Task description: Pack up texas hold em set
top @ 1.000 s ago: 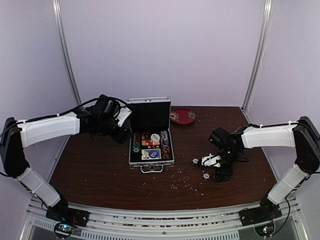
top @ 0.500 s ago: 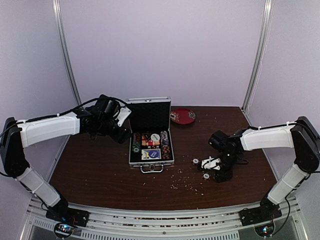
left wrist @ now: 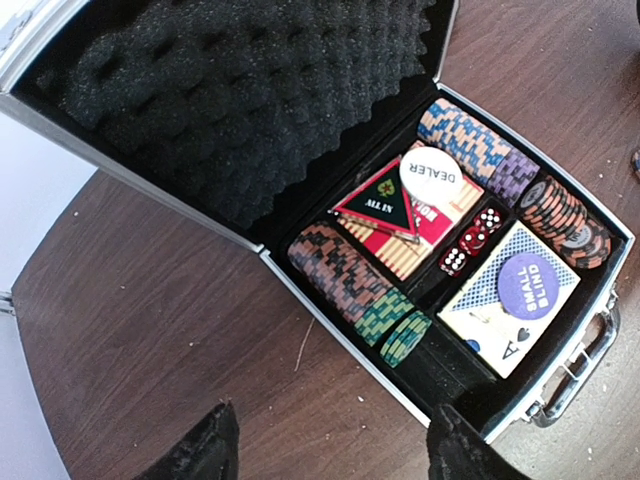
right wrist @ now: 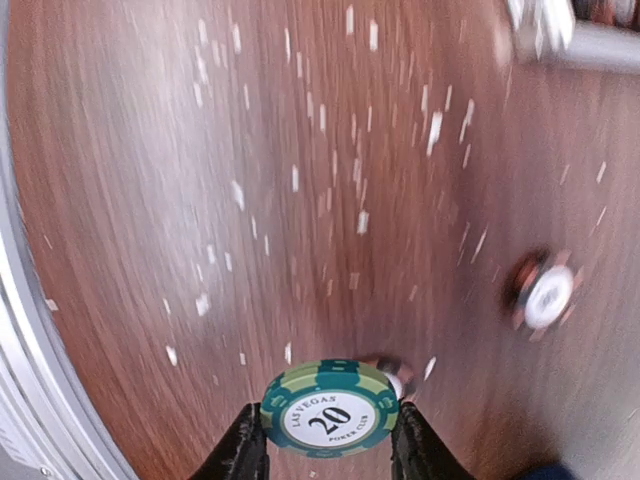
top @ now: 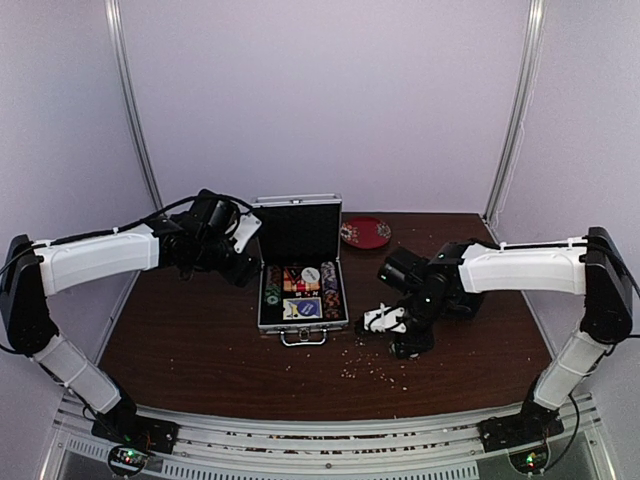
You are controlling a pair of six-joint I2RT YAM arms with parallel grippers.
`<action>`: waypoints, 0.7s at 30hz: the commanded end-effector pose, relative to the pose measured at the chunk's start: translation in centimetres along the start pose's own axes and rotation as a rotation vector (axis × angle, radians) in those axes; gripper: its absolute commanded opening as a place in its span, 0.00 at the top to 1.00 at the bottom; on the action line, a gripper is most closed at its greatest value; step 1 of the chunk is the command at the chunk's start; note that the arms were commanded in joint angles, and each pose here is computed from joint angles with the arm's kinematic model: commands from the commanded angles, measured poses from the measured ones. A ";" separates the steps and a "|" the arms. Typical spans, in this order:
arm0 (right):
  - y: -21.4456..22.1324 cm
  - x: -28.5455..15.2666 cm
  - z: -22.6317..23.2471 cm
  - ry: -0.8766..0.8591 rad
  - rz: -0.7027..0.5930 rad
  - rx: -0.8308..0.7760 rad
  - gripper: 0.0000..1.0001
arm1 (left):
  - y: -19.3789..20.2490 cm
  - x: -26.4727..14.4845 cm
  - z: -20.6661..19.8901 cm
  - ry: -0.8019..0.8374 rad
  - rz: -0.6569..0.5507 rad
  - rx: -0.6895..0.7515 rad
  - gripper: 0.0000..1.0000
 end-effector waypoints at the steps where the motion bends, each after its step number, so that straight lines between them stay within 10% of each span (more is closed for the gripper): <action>1: -4.8 -0.1 -0.1 -0.048 -0.071 -0.056 0.67 | -1.3 -1.1 0.9 -0.029 -0.065 -0.006 0.34; 21: -19.7 5.4 -0.5 -0.083 -0.119 -0.215 0.67 | -1.7 -1.9 1.2 -0.043 -0.097 -0.023 0.34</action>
Point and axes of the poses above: each gripper's point midway between its finger pads, its own x axis out along the fingers, its own z axis along the line the jaws close on, y = z × x, the point moved 2 cm from there along -x, back along the fingers, and after that the axes turned 12 degrees about -x, right-handed, at the moved point
